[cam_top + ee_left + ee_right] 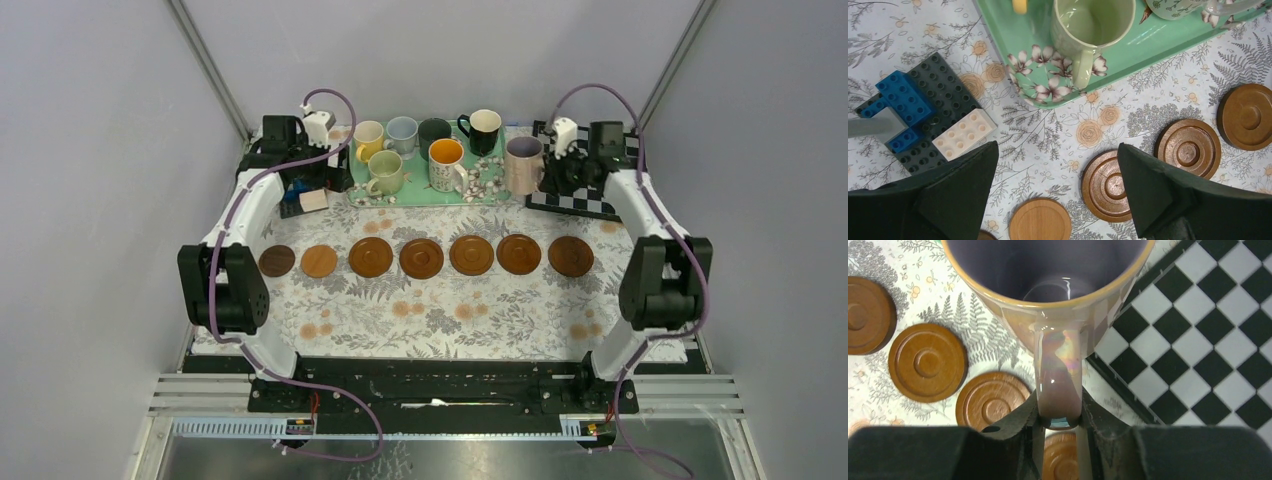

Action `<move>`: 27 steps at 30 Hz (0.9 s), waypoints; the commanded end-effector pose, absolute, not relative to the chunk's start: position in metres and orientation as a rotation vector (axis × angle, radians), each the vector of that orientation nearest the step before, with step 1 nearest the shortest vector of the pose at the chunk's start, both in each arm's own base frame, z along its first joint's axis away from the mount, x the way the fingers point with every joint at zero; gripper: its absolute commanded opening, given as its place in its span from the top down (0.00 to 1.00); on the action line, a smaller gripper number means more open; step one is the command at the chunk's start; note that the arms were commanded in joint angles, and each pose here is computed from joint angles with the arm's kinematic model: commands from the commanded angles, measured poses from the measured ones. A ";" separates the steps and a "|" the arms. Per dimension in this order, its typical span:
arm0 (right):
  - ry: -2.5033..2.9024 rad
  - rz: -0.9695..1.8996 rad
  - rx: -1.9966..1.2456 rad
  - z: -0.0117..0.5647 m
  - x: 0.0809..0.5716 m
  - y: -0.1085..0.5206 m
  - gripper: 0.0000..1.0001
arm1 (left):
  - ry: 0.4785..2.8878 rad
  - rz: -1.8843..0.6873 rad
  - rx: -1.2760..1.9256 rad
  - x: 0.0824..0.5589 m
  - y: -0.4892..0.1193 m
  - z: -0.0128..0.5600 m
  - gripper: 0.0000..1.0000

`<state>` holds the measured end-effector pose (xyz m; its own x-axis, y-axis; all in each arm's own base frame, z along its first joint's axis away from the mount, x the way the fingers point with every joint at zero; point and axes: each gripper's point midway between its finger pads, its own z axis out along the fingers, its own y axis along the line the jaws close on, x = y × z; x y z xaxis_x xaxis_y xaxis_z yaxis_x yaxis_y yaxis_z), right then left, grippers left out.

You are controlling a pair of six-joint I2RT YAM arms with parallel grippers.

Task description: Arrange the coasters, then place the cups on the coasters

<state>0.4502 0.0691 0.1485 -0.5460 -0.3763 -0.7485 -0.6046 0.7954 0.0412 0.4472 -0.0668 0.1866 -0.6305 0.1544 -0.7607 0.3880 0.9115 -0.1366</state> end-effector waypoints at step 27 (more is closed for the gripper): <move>2.078 0.272 -0.549 0.143 0.307 -0.033 1.00 | 2.122 -0.447 0.493 0.462 -0.110 0.221 0.01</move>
